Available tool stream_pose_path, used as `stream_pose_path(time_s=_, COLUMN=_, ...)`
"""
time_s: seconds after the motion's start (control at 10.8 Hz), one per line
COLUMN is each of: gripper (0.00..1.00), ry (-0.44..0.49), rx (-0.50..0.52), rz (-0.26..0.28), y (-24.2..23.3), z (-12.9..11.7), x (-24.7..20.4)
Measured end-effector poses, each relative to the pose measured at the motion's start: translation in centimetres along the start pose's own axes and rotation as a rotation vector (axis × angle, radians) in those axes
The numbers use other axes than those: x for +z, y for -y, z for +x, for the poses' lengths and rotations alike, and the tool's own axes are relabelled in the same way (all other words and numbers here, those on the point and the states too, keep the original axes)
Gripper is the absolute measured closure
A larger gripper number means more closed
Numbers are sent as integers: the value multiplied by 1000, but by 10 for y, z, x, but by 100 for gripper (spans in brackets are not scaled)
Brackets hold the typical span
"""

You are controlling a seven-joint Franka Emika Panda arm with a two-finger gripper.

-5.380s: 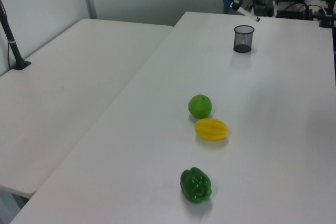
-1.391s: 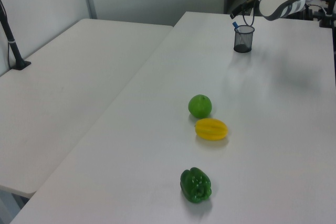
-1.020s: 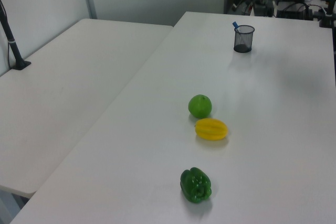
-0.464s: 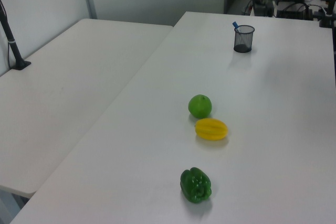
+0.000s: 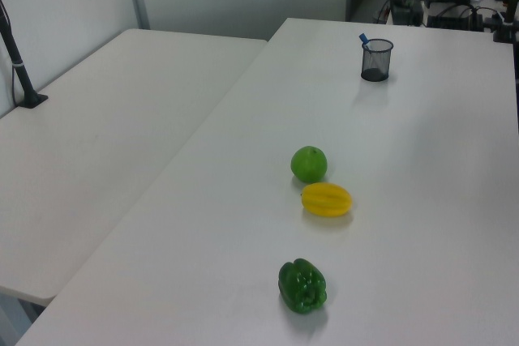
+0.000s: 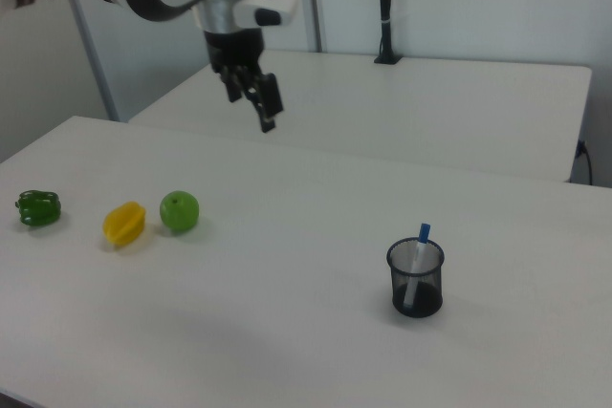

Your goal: Place marker

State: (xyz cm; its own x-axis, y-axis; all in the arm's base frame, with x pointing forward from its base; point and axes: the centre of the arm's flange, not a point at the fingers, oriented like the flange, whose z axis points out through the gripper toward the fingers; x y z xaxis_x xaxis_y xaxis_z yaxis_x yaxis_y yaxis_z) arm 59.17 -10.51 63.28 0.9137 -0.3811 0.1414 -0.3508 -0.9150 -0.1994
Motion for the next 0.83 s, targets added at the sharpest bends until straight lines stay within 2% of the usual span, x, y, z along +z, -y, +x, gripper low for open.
stream_pose_path(time_s=0.19, gripper=0, ry=50, rx=-30, rz=-6, y=45, z=-23, x=-2)
stream_pose_path(time_s=0.46, gripper=0, ry=81, rx=-98, rz=-69, y=100, z=-49, x=8)
stream_pose_path(time_s=0.83, gripper=0, ry=101, rx=-222, rz=-143, y=127, z=-69, x=26)
